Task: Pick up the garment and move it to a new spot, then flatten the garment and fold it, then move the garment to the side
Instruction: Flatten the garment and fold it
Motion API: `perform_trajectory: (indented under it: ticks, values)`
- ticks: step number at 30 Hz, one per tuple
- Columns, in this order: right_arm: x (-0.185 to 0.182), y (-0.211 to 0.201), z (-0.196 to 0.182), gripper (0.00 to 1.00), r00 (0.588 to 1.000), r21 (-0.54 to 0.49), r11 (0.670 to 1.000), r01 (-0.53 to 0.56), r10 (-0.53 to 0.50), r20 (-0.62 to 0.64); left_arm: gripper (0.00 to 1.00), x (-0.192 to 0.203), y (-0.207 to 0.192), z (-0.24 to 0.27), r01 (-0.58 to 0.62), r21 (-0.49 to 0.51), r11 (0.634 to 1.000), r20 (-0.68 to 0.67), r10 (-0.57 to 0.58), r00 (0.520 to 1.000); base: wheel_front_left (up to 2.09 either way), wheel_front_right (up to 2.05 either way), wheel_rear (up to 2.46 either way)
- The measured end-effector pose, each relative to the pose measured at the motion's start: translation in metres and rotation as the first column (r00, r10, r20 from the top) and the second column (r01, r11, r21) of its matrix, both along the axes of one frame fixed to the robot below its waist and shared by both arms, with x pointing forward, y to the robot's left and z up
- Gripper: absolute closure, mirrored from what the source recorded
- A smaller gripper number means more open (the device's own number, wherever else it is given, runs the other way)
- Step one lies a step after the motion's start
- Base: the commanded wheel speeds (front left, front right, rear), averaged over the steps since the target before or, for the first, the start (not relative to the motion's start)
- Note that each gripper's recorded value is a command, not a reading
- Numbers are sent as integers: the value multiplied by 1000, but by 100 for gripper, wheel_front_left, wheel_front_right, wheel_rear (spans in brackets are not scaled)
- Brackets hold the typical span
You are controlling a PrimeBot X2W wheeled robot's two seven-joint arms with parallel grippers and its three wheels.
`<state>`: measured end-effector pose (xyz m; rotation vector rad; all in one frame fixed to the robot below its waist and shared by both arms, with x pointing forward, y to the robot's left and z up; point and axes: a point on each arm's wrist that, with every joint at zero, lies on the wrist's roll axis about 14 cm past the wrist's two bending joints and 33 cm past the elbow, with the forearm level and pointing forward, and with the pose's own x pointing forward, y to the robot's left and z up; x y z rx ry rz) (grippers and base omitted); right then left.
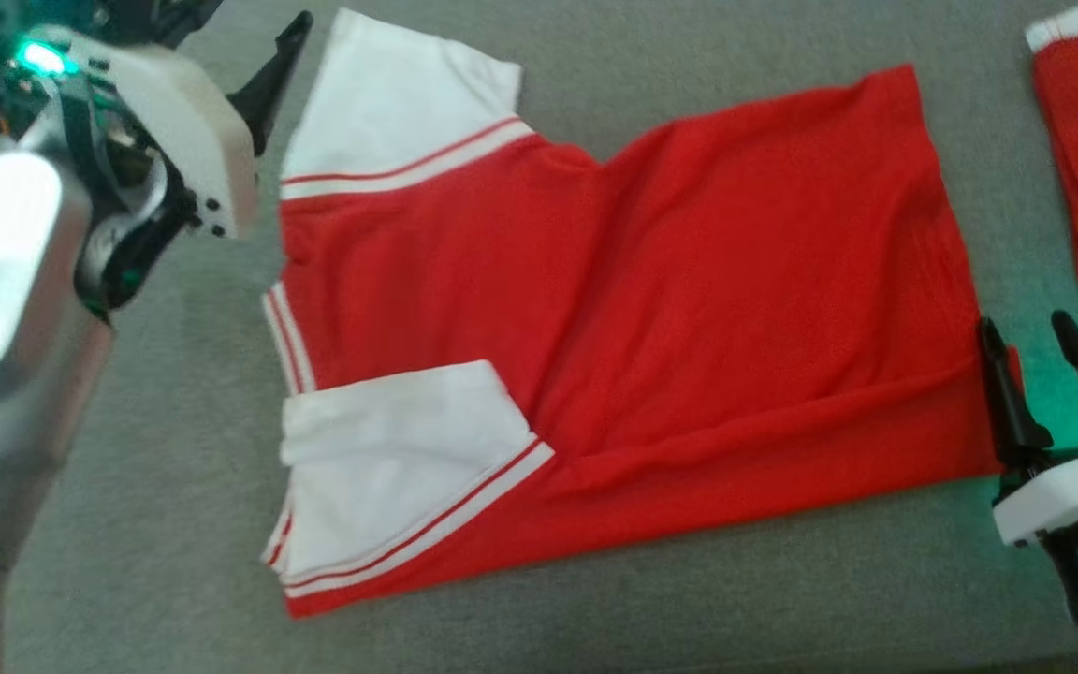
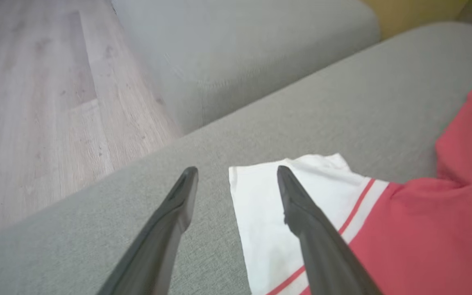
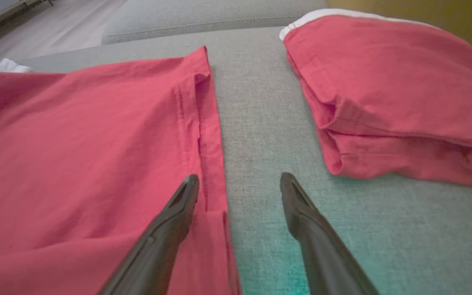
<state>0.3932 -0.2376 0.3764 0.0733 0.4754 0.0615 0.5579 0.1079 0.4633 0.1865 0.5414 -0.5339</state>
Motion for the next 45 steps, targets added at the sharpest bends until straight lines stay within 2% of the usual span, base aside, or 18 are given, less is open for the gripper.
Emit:
perform_trajectory:
  ticks: [7, 11, 17, 28, 29, 30, 31, 32, 37, 41, 45]
  values:
    - [-2, -12, -7, 0, 999, -27, 999, 25, -26, -23, 0, 21, -6, -62, 20, 58, 998, -153, -11, 988, 0, 0, 0]
    - [-4, -18, -8, 0, 999, -38, 998, 42, -43, -30, 0, 30, -12, -82, 44, 83, 996, -176, -29, 984, 0, 0, 0]
    - [-13, -24, -7, 0, 996, -46, 996, 76, -78, -32, 0, 34, -13, -102, 64, 129, 989, -214, -35, 976, 0, 0, 0]
    - [-28, -39, -5, 0, 990, -68, 989, 132, -135, -34, 0, 48, -19, -110, 56, 121, 991, -265, -22, 964, 0, 0, 0]
    - [-28, -40, -5, 0, 990, -69, 988, 136, -138, -34, 22, 49, -20, -110, 57, 117, 992, -274, -23, 961, 0, 0, 0]
    - [-29, -40, -6, 0, 989, -69, 988, 140, -142, -34, 53, 48, -22, -111, 59, 110, 992, -284, -26, 958, 0, 0, 0]
    - [-30, -41, -6, 0, 989, -69, 987, 143, -145, -34, 71, 47, -25, -112, 63, 104, 993, -295, -30, 955, 0, 0, 0]
    - [-30, -41, -6, 0, 989, -69, 987, 145, -148, -33, 100, 45, -28, -113, 68, 96, 993, -305, -36, 952, 0, 0, 0]
    - [-27, -45, -2, 0, 987, -71, 985, 157, -158, -19, 100, 39, -34, -110, 95, 83, 992, -331, -63, 941, 0, 0, 0]
    - [-23, -44, 2, 0, 988, -70, 986, 152, -152, 0, 100, 39, -33, -101, 127, 100, 987, -252, -98, 963, 0, 0, 0]
    - [-14, -39, 9, 0, 991, -64, 989, 131, -130, 23, 100, 40, -37, -82, 149, 73, 986, -137, -138, 981, 0, 0, 0]
